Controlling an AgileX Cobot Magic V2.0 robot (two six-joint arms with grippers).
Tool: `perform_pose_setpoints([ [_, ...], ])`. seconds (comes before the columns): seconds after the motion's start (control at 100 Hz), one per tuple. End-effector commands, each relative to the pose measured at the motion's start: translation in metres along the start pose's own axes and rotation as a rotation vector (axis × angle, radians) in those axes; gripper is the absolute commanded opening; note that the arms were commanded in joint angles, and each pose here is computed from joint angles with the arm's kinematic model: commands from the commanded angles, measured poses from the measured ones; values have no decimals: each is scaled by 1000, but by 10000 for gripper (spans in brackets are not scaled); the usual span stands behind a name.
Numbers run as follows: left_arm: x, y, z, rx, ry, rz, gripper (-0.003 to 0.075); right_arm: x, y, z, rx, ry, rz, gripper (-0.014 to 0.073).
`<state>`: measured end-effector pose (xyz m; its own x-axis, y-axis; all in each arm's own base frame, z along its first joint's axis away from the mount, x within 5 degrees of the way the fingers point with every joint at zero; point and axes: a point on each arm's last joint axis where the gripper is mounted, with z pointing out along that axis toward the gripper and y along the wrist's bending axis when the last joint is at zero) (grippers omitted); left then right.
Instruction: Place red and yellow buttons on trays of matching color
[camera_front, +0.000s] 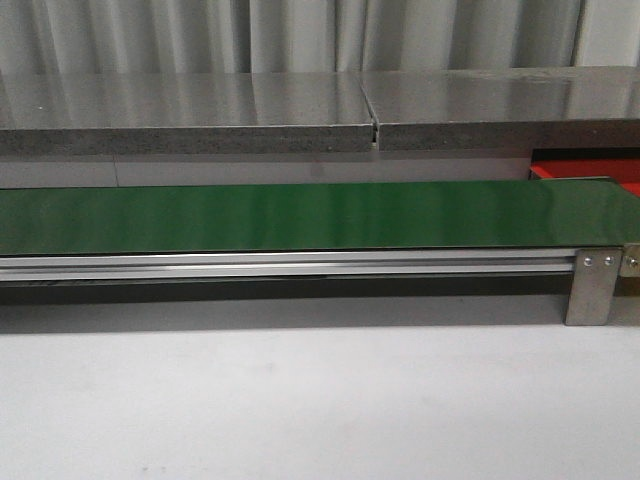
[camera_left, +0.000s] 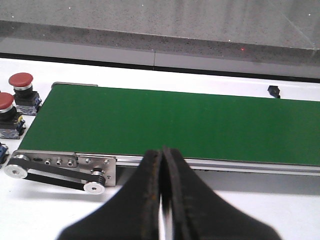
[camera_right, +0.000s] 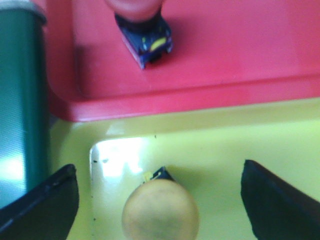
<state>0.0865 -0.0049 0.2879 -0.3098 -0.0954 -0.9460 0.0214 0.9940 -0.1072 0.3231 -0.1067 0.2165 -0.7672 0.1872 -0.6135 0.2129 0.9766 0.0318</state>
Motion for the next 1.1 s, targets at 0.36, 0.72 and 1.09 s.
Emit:
perform_pose_setpoints([
  [0.36, -15, -3, -3, 29, -98, -11, -19, -38, 42, -151, -43, -474, -108, 654],
  [0.72, -15, -3, -3, 29, -98, -11, -19, 9, 68, -219, -139, -574, -212, 654],
  [1.09, -15, -3, -3, 29, -98, -11, -19, 71, 64, -228, -143, -584, -234, 361],
])
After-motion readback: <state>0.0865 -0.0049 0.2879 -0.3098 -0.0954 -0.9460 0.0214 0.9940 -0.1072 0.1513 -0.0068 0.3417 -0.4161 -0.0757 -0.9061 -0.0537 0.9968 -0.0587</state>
